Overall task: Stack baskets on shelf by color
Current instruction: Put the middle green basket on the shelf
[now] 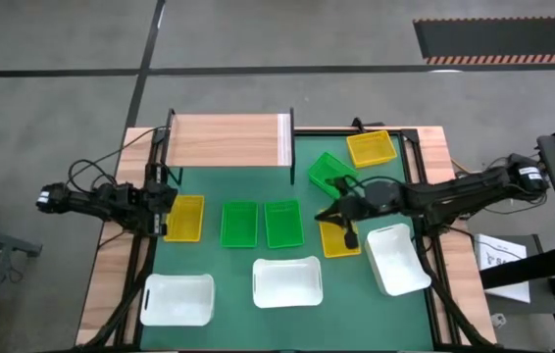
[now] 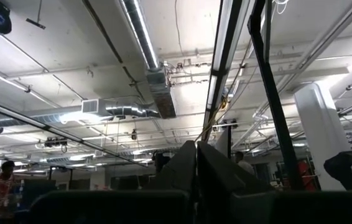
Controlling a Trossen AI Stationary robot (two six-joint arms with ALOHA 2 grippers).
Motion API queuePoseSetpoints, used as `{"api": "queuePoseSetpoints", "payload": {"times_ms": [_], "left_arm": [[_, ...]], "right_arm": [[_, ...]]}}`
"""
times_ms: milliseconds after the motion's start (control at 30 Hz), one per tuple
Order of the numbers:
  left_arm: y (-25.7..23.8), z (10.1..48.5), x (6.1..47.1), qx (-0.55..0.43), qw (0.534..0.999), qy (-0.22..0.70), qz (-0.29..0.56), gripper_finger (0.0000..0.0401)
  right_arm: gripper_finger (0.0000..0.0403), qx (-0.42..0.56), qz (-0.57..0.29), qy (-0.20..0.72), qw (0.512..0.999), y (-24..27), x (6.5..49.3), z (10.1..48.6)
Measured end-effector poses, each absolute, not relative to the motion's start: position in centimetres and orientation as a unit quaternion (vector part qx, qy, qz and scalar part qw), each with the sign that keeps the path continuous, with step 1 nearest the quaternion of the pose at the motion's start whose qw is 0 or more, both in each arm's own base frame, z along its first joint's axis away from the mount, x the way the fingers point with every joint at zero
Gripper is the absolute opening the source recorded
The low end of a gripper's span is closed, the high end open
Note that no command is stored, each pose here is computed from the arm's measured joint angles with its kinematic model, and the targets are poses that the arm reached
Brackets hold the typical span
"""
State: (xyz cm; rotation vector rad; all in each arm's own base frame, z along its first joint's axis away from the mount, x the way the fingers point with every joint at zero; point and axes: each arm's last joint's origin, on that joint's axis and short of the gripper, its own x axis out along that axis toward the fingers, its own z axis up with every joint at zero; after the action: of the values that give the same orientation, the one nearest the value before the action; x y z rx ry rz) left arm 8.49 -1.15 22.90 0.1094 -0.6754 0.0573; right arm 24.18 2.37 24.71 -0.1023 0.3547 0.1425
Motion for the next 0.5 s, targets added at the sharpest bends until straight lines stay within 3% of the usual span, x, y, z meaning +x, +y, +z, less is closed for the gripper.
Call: {"api": "queuePoseSetpoints", "payload": {"times_ms": [500], "left_arm": [[-1.2, 22.8, 8.6, 0.053, 0.943, -0.327, 0.028, 0.0]], "right_arm": [[0.0009, -0.06, 0.097, 0.291, 0.95, 4.2, 27.3, 27.2]]}}
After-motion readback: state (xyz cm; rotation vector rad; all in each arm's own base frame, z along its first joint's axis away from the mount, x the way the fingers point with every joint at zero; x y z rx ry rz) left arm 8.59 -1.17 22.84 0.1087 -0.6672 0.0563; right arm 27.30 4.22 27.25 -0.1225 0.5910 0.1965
